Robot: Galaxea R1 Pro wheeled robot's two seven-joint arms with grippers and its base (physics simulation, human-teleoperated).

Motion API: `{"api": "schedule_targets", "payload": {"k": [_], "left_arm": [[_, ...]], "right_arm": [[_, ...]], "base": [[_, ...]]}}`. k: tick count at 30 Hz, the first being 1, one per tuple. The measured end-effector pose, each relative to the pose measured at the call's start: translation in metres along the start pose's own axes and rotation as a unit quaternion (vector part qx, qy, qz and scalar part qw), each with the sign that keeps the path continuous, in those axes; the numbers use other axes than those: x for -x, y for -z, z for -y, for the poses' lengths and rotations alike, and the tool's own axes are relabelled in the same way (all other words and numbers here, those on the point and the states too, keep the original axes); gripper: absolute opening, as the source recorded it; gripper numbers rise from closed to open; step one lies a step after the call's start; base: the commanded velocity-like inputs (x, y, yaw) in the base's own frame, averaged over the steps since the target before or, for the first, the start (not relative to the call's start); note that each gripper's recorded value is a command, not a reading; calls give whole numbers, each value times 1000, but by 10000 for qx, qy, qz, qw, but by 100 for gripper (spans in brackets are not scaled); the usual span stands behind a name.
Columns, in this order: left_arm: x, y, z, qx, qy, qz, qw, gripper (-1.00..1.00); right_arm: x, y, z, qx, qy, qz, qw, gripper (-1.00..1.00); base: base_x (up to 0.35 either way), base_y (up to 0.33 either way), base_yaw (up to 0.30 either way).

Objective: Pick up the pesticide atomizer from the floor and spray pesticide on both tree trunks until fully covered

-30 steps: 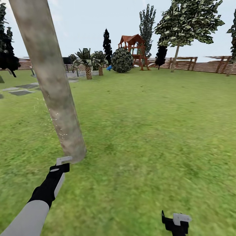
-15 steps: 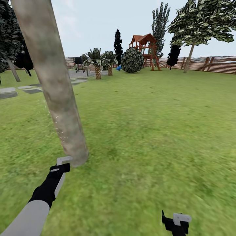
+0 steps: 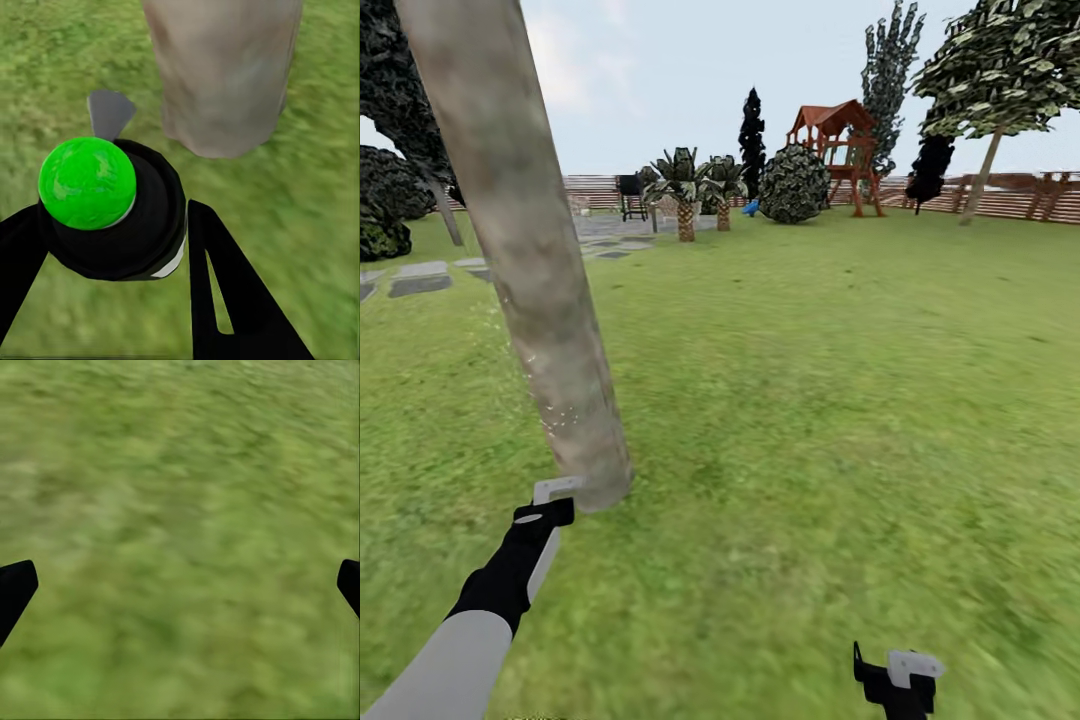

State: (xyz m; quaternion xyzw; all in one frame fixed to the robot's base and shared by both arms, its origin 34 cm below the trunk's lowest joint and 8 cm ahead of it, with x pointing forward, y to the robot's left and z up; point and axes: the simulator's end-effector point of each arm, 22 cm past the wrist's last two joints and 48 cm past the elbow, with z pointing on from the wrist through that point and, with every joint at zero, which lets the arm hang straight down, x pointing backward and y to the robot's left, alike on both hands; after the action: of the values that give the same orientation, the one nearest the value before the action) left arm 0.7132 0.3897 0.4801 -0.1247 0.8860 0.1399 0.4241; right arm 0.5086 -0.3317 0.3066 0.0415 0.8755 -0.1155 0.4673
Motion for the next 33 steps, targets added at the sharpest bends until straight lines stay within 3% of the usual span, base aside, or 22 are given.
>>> {"api": "schedule_targets", "payload": {"k": [13,33], "left_arm": [[-3,0,1,-17,0,-65,10000,-100],[-3,0,3,-30,11,-57,10000,-100]], "right_arm": [[0,0,0,-1,2,-1,10000,100],[0,0,0,0,0,1,10000,100]], "base": [[135,-268,26],[148,-268,266]]}}
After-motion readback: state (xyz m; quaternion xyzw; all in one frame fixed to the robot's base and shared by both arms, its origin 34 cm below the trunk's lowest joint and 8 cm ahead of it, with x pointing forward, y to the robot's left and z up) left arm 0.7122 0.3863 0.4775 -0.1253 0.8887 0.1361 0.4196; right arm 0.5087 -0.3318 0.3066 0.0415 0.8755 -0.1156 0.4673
